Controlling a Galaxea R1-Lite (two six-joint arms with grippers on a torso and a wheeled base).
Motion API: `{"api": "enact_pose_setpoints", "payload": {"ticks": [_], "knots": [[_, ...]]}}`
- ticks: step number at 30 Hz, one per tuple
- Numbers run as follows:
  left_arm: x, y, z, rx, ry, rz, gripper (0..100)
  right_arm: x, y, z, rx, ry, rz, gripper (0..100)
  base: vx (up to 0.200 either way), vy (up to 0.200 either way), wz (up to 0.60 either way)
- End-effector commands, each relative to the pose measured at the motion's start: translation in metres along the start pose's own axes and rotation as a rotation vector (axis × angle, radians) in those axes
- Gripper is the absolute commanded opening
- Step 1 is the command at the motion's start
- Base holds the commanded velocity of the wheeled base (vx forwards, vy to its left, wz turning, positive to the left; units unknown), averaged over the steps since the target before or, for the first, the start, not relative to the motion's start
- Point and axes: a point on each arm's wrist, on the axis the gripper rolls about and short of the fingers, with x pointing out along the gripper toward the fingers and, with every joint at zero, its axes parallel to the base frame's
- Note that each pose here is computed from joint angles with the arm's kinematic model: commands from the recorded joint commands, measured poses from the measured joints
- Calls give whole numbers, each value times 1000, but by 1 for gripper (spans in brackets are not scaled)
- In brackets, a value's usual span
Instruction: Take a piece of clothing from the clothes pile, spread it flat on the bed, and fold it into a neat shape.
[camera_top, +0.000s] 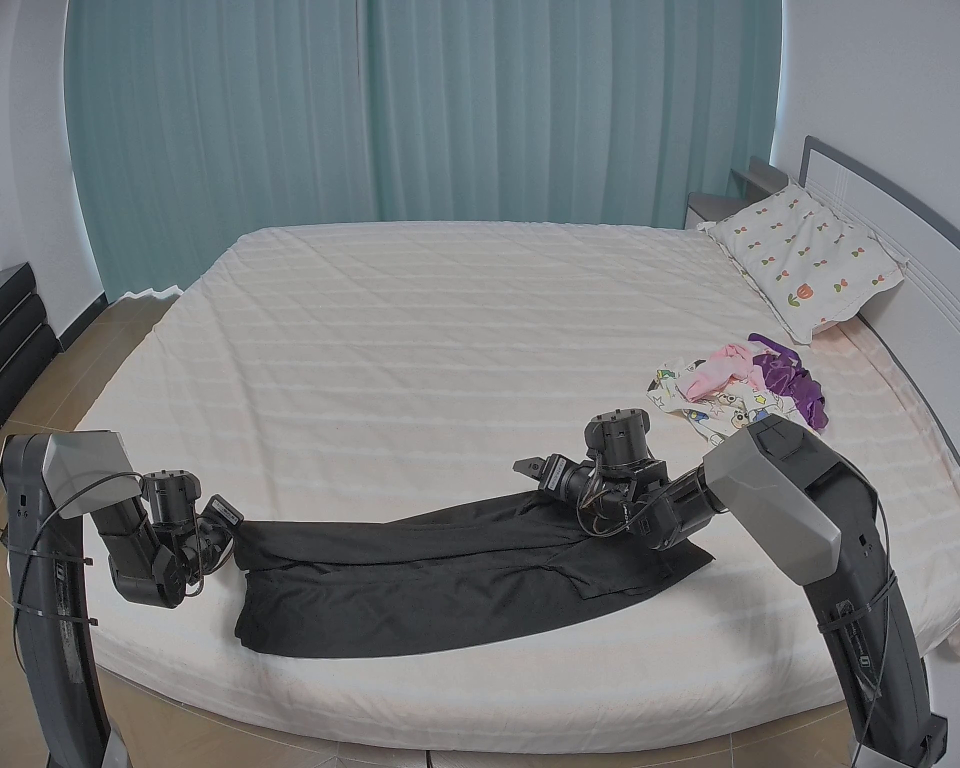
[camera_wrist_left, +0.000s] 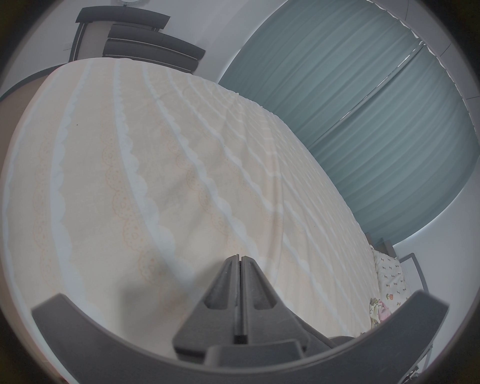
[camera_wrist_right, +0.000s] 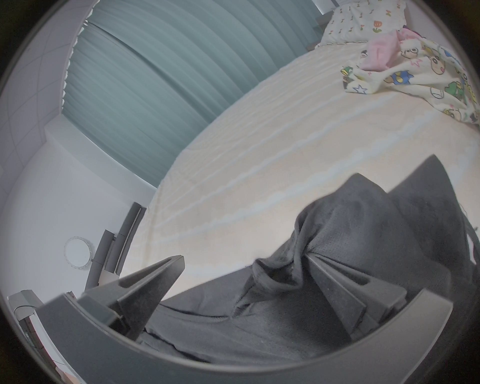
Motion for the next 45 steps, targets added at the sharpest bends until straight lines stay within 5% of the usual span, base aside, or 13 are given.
{"api": "enact_pose_setpoints", "payload": {"ticks": [1,9,17,29,39,45], "knots": [[0,0,0,0,-10,5,0,17,-4,-5,-4,-30,30,100,0,0,0],[0,0,0,0,-10,5,0,34,0,13,8,-170,97,100,0,0,0],[0,0,0,0,-10,5,0,10,-13,14,-8,-105,-21,100,0,0,0],[0,0,1,-4,-11,3,0,-48,-40,78,-95,-133,-129,100,0,0,0],[0,0,1,-4,-11,3,0,-34,-57,54,-90,-18,-132,100,0,0,0],[0,-1,0,-2,-10,3,0,-23,-70,35,-170,37,-156,100,0,0,0]]}}
